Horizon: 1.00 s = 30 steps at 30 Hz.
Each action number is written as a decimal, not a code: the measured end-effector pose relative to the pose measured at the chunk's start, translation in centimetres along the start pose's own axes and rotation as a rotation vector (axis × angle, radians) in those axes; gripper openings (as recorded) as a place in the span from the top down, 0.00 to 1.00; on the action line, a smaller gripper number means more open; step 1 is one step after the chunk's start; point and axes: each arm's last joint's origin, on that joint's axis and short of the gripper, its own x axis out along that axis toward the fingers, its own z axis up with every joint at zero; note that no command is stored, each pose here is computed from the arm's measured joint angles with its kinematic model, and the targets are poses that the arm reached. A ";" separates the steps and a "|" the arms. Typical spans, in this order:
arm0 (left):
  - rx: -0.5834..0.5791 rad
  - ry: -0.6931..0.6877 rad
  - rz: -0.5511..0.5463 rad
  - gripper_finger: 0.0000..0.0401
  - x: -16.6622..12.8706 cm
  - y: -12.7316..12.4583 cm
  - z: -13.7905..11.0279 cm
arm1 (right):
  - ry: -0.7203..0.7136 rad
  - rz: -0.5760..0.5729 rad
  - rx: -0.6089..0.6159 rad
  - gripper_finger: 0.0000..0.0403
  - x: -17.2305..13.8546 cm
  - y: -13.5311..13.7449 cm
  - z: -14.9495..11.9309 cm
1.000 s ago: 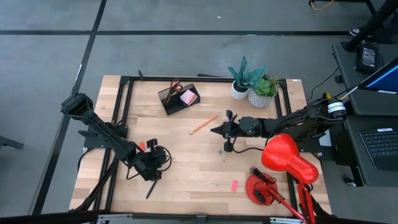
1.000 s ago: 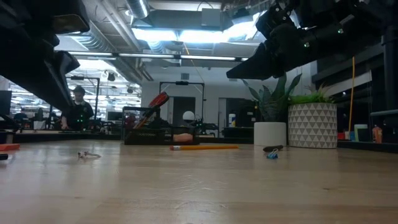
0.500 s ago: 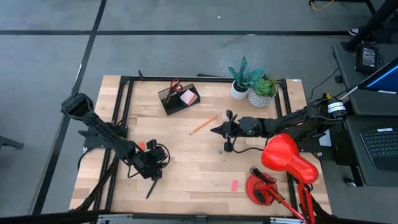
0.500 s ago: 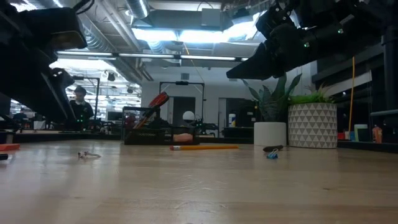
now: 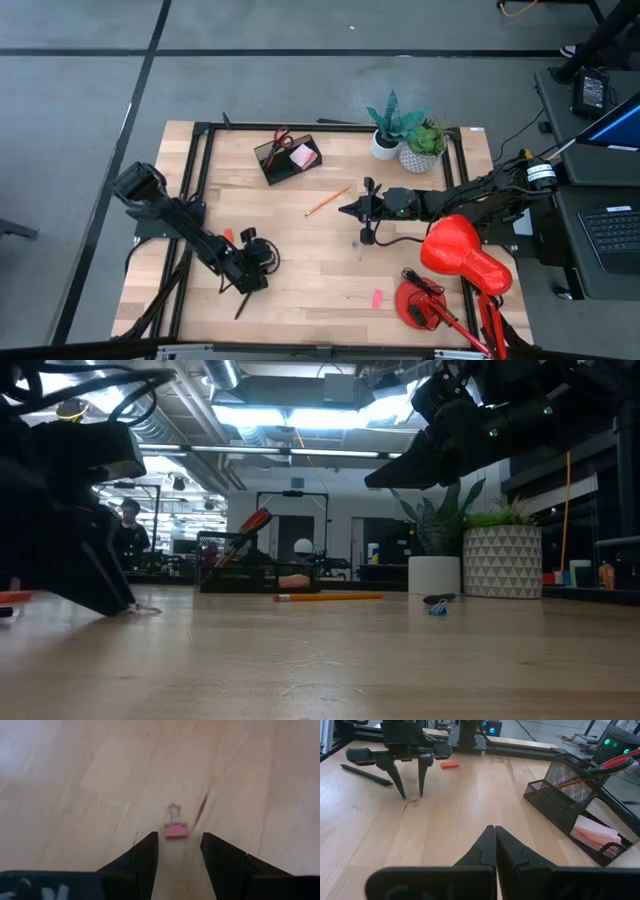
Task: Pick and place office supplies into organizer
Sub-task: Put the pink binder clip into the desk organizer
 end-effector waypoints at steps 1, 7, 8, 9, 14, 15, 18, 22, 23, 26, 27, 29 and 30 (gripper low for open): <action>-0.018 -0.003 0.004 0.63 0.1 0.0 0.0 | 0.000 0.000 0.000 1.00 0.0 0.0 0.0; -0.087 -0.018 0.018 0.63 0.2 0.0 0.0 | 0.000 0.000 0.001 1.00 0.0 0.0 0.0; -0.089 -0.018 0.018 0.63 0.2 0.0 0.0 | 0.000 0.000 0.001 1.00 0.0 0.0 0.0; -0.090 -0.018 0.018 0.63 0.2 0.0 0.0 | 0.000 0.000 0.001 1.00 0.0 0.0 0.0; -0.090 -0.015 0.018 0.63 0.2 0.0 -0.1 | 0.000 0.000 0.001 1.00 0.0 0.0 0.0; -0.089 -0.014 0.019 0.63 0.2 0.0 -0.1 | 0.000 0.000 0.001 1.00 0.0 0.0 0.0; -0.086 -0.010 0.024 0.63 0.2 0.1 -0.1 | 0.000 0.000 0.001 1.00 0.0 0.0 0.0; -0.099 -0.009 0.026 0.64 0.2 0.1 -0.1 | 0.000 0.000 0.001 1.00 0.0 0.0 0.0; -0.099 -0.009 0.027 0.65 0.2 0.1 -0.1 | 0.000 0.000 0.001 1.00 0.0 0.0 0.0; -0.104 -0.009 0.029 0.69 0.2 0.1 -0.2 | 0.000 0.000 0.001 1.00 0.0 0.0 0.0; -0.107 -0.009 0.030 0.70 0.2 0.2 -0.2 | 0.000 0.000 0.001 1.00 0.0 0.0 0.0; -0.108 -0.009 0.030 0.72 0.2 0.2 -0.2 | 0.000 0.000 0.001 1.00 0.0 0.0 0.0; -0.108 -0.010 0.031 0.73 0.3 0.2 -0.2 | 0.000 0.000 0.002 1.00 0.0 0.0 0.0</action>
